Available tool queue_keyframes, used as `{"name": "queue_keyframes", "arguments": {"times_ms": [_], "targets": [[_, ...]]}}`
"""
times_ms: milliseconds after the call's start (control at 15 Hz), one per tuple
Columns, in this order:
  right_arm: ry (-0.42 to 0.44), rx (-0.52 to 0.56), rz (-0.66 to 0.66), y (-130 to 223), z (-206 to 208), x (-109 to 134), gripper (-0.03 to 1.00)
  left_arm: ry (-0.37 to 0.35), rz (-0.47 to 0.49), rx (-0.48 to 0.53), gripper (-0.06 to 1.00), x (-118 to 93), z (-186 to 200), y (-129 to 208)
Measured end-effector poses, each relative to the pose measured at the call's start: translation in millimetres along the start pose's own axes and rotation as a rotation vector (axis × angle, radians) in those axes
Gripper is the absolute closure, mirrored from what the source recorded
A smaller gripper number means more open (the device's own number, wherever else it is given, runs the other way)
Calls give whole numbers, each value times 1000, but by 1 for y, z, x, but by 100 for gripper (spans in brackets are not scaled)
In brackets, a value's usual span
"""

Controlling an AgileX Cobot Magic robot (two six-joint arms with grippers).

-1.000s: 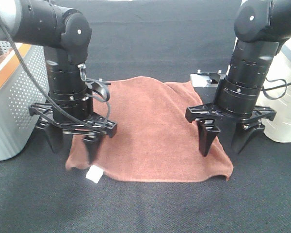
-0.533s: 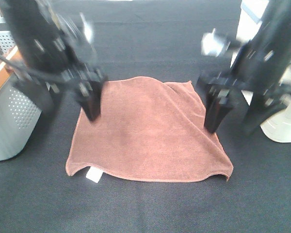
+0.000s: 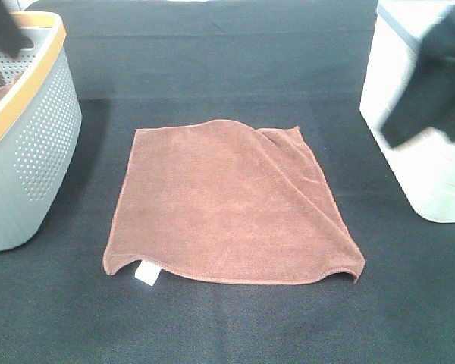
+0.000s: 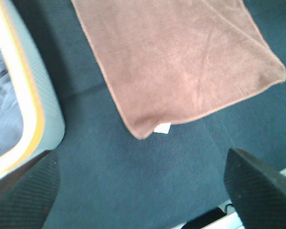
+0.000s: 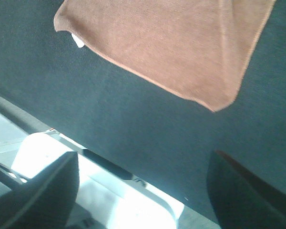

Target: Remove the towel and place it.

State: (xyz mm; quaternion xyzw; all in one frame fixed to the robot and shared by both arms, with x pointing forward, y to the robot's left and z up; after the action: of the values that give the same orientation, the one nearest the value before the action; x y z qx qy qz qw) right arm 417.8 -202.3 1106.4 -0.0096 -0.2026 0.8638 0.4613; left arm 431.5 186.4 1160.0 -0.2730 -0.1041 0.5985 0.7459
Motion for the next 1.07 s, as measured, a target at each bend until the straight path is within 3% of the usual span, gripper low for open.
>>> {"name": "queue_keyframes", "arguments": {"times_ms": [400,600,667,933,1067], "targets": [[107,-8,44,118,-11,8,26,-13,39,55,6,47,-3,145],[148,-46,65,159,-24,9,26,10,-24,11,6,63,-9,194],[148,-46,65,159,-24,9,26,10,-24,11,6,63,-9,194],[221,-286,185,177,-15,14,26,145,-155,-229,6,60,1,209],[238,-342,202,180,-16,14,26,165,-187,-253,6,58,-2,209]]}}
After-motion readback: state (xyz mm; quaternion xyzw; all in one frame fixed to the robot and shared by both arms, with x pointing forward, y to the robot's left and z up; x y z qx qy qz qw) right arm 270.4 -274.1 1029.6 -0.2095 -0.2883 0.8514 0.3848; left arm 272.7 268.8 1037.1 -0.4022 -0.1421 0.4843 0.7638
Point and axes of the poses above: a point on each arm's last joint axis where the gripper is mounted, z pointing back along that axis away from the gripper, x along the wrist's bending axis when the last joint is at zero, y = z × x, the point moved 2 cm from there along -z, pointing out along that axis toward the gripper, and after that the axes turned 9 degrees about z, right-handed, at the moved point
